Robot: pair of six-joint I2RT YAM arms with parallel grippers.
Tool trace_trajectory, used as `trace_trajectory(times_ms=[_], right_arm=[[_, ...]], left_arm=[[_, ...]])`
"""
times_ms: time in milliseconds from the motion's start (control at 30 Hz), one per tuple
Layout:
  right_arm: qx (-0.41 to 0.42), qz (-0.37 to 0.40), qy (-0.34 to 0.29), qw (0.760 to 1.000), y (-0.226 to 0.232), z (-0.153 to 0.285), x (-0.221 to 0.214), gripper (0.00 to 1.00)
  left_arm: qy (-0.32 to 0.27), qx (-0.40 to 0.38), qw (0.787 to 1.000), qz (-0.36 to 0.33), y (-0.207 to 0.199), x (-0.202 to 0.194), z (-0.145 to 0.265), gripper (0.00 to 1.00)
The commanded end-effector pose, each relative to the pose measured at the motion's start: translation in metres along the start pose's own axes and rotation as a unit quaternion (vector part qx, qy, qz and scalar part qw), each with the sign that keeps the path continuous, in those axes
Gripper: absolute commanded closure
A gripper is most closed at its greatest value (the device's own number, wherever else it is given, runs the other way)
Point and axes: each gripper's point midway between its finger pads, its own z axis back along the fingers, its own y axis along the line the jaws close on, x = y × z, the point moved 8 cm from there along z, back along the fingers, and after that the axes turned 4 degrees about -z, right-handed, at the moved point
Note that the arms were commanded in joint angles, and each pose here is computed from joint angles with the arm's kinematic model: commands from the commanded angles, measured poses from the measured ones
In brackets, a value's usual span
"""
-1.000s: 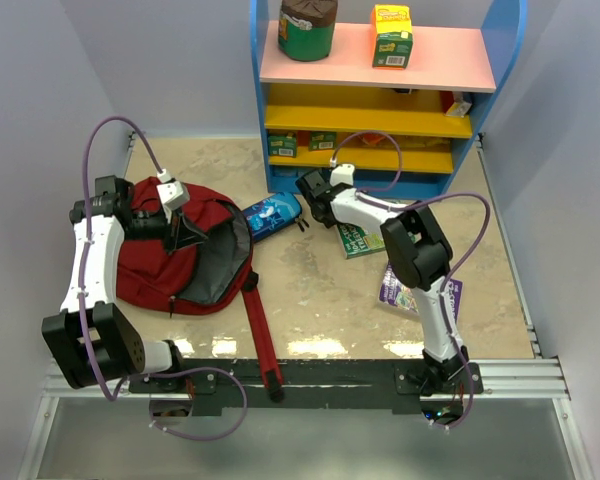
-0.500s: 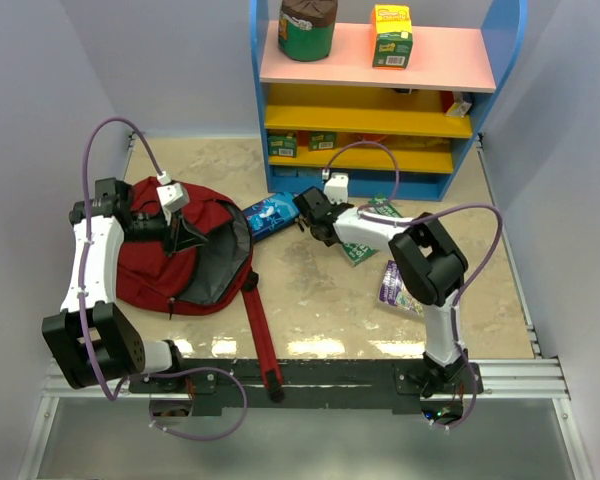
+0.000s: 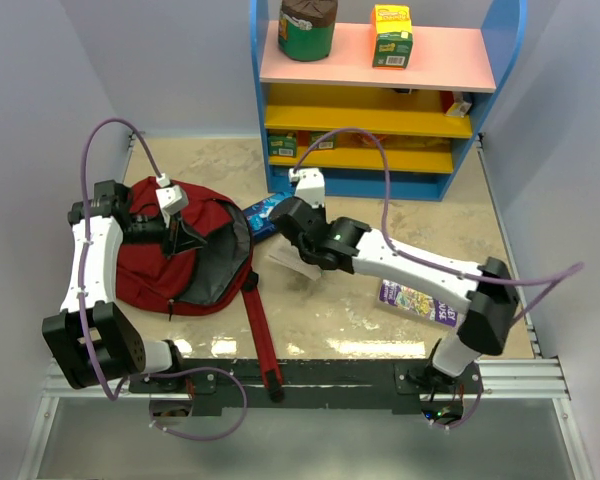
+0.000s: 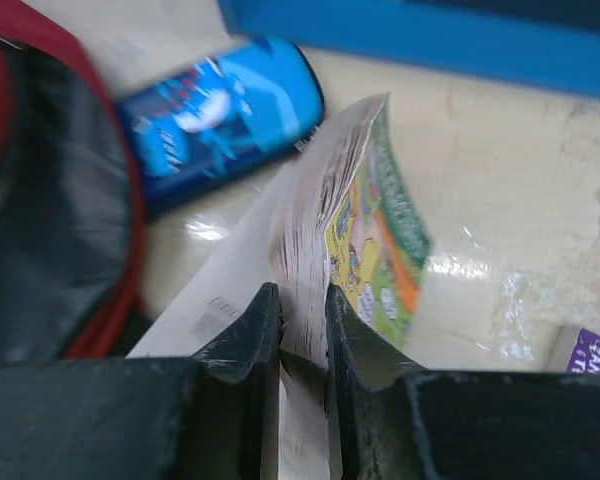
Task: Pack the student bag
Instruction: Pick up the book from the center of the board, then place the book at the center of the board.
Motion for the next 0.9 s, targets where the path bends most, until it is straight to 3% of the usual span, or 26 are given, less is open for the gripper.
trace_trajectory(times_ms=[0,233,467,667,867], right_arm=[[0.059,-0.039,-0.090,0.993,0.003,0.071,0.069,1.00],[0.246,-0.099,-0.159,0.951,0.038,0.139,0.105,1.00],[0.362,-0.060,-0.163,0.916,0.083,0.113,0.040,1.00],[0.396,0.032,-0.119,0.910,0.120,0.068,-0.036,1.00],[0.384,0.207,-0.081,0.896,0.146,0.040,-0.087,1.00]], left_arm=[[-0.042,-0.004,0.999,-0.024,-0.003,0.015,0.002,1.00],[-0.054,0.013,0.998,-0.020,0.000,0.022,0.007,1.00],[-0.083,0.037,0.996,-0.011,0.003,0.035,0.019,1.00],[-0.088,0.030,0.996,0.005,0.003,0.035,0.023,1.00],[-0.083,0.024,0.996,0.003,0.004,0.034,0.024,1.00]])
